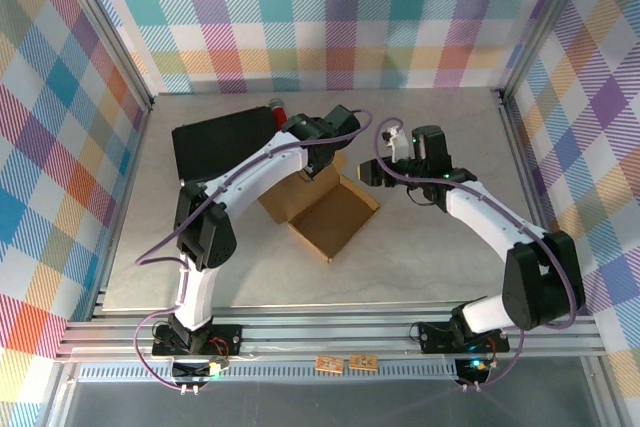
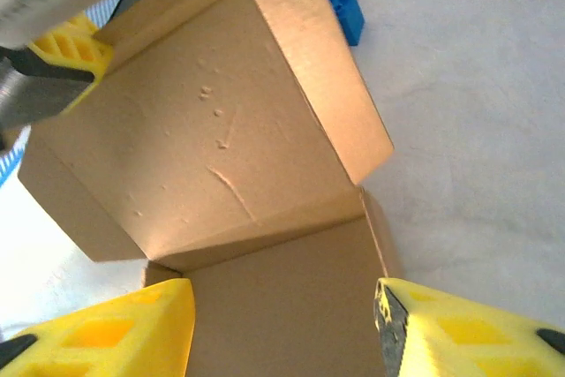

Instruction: Fold the paper box

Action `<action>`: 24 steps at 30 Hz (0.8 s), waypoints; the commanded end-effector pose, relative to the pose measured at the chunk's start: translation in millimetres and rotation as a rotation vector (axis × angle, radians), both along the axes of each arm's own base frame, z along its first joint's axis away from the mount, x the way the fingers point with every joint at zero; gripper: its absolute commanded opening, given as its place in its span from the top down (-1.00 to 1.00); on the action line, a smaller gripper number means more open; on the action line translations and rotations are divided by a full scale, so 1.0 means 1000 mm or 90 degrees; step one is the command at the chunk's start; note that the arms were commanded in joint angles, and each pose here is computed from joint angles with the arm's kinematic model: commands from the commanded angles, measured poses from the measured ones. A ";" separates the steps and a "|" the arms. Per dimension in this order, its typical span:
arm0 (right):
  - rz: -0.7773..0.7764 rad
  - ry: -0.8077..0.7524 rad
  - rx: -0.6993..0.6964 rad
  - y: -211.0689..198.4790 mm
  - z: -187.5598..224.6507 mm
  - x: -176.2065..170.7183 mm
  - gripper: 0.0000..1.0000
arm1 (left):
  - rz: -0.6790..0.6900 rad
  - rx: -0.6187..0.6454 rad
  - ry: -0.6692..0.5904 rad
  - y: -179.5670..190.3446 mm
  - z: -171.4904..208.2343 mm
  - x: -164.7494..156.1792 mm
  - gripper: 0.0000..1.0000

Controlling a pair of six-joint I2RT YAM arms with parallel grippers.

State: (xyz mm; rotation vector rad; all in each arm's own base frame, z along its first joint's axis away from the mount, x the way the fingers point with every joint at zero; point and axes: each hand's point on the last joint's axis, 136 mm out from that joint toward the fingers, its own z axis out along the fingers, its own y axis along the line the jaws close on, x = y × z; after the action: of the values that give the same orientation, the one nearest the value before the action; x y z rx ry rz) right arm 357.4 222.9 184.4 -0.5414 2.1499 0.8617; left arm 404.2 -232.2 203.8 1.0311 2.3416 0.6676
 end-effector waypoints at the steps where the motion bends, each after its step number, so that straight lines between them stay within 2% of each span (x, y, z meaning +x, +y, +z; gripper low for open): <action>1: 0.103 -0.161 -0.002 0.016 0.030 0.011 -0.12 | -0.090 -0.060 0.007 -0.011 0.018 0.004 1.00; 8: 0.104 -0.159 -0.039 0.020 0.000 0.034 -0.15 | -0.186 -0.088 0.026 -0.030 0.018 0.002 1.00; 15: 0.121 -0.176 -0.085 0.027 -0.008 0.063 -0.15 | -0.209 -0.091 0.036 -0.039 0.010 0.009 1.00; 18: 0.150 -0.156 -0.081 0.034 -0.013 0.064 -0.06 | -0.209 -0.094 0.034 -0.042 0.008 0.012 1.00; 20: 0.158 -0.145 -0.076 0.036 -0.015 0.064 0.08 | -0.207 -0.097 0.031 -0.043 0.008 0.014 1.00; 22: 0.147 -0.139 -0.085 0.034 -0.020 0.066 0.20 | -0.208 -0.099 0.029 -0.045 0.008 0.016 1.00; 24: 0.132 -0.133 -0.108 0.030 -0.027 0.068 0.23 | -0.208 -0.103 0.027 -0.045 0.008 0.016 1.00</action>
State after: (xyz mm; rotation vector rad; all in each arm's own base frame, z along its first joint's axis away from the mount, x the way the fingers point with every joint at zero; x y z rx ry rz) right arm 424.2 252.9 165.1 -0.8838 1.9902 0.7231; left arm 414.1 -270.2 204.2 1.3330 2.1783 0.3757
